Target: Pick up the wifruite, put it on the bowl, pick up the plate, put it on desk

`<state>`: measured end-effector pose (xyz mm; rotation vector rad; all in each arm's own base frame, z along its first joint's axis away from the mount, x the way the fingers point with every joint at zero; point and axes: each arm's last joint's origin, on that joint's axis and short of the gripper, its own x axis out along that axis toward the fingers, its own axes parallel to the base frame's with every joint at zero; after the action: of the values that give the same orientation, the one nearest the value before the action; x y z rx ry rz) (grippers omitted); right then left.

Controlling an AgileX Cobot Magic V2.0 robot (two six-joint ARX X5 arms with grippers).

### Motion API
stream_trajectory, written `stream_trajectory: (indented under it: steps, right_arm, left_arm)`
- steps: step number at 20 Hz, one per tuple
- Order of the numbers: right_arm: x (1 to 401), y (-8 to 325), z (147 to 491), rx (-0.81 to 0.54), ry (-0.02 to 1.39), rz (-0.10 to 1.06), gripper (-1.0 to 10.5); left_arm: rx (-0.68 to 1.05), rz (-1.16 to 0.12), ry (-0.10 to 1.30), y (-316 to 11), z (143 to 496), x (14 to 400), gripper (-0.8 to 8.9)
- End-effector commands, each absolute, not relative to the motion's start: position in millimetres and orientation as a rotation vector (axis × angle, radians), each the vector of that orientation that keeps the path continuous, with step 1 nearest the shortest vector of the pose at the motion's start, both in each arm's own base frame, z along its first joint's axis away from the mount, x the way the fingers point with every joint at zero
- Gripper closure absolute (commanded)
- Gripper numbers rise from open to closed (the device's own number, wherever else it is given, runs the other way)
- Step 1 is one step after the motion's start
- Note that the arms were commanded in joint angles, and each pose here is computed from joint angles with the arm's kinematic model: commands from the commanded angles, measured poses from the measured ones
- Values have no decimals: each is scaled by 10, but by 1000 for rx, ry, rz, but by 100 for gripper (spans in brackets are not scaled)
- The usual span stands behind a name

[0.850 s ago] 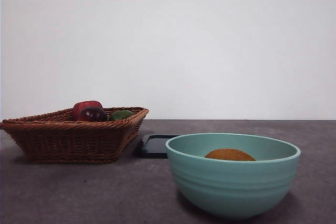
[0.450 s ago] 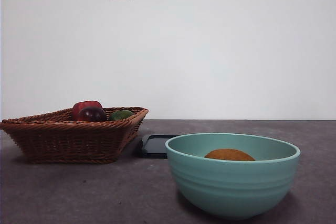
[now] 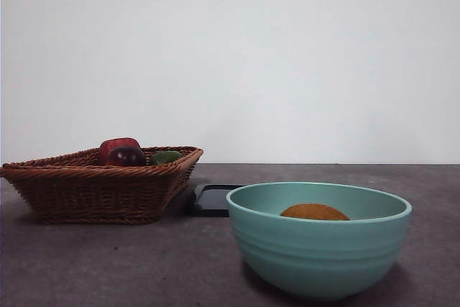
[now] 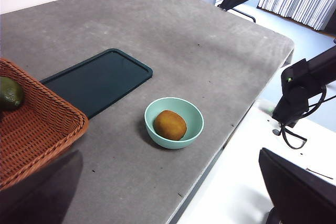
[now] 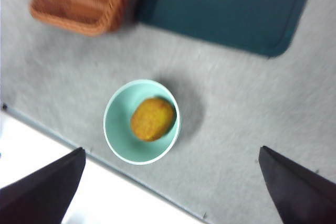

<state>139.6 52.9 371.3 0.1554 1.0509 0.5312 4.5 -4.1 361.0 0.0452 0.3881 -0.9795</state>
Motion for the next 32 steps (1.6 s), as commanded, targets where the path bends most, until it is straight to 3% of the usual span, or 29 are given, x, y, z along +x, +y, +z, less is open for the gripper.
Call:
stream_trajectory:
  steps: [1, 9, 18, 32]
  right_arm:
    - [1591, 635, 3651, 142, 1104, 534, 297]
    - [1994, 988, 3285, -24, 1273, 416, 297]
    - [2220, 1417, 2811, -208, 1451, 392, 297]
    - [2392, 1552, 2359, -270, 1574, 378, 297]
  left_arm:
    - [39, -993, 372, -37, 3636, 42, 187]
    - [39, -993, 371, -37, 3636, 42, 187]
    - [39, -993, 371, -37, 3636, 42, 187]
    - [39, -993, 371, -37, 3636, 42, 187]
